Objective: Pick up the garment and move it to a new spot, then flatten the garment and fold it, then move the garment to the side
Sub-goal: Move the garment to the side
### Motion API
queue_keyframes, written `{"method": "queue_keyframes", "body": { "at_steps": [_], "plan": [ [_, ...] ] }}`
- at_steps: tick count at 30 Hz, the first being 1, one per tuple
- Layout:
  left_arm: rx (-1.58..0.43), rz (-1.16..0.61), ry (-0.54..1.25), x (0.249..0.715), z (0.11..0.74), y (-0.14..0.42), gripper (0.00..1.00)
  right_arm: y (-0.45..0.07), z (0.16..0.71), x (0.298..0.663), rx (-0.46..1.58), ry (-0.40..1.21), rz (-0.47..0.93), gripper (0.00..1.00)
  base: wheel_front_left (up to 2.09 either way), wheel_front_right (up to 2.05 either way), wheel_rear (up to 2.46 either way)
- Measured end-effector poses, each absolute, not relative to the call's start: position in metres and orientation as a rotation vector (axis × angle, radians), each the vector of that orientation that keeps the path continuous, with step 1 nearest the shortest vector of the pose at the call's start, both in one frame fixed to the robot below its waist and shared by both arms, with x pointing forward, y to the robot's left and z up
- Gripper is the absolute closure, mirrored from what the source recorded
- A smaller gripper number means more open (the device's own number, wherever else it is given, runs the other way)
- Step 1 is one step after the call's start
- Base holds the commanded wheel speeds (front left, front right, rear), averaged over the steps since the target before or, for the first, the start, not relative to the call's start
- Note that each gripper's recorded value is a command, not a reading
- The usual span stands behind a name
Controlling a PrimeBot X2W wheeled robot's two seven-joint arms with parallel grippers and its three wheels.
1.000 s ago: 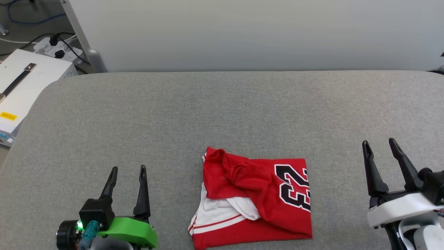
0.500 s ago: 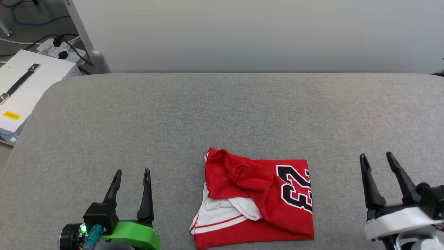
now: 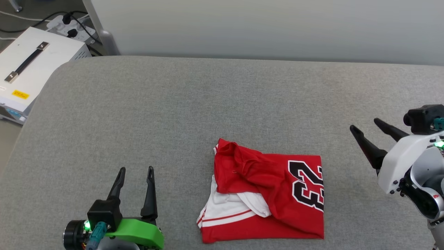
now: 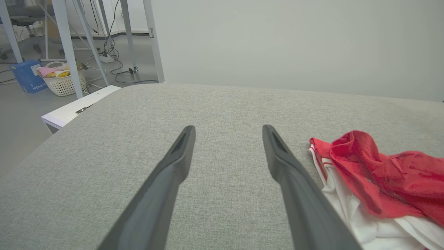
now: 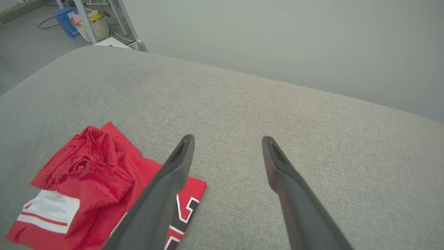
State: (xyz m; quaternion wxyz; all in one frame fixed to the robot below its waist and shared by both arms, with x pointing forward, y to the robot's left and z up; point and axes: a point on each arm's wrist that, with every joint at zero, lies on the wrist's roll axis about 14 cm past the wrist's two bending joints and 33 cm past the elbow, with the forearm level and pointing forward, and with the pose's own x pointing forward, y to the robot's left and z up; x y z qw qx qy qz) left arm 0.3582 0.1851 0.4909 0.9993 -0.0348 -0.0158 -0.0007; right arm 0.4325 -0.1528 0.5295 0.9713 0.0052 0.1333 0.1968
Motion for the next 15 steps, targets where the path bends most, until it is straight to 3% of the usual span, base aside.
{"method": "queue_keyframes", "body": {
  "at_steps": [7, 8, 15],
  "plan": [
    [-0.077, 0.011, -0.02, 0.363, 0.487, 0.187, 0.0, -0.135, 0.467, 0.406, 0.137, 0.74, 0.525, 0.0, 0.0, 0.0, 0.0],
    [-0.082, 0.016, -0.014, 0.366, 0.485, 0.188, 0.0, -0.126, 0.446, 0.39, 0.182, 0.888, 0.572, 0.0, 0.0, 0.0, 0.0],
    [-0.085, 0.028, -0.01, 0.375, 0.483, 0.192, 0.0, -0.108, 0.407, 0.377, 0.251, 1.047, 0.61, 0.0, 0.0, 0.0, 0.0]
  ]
}}
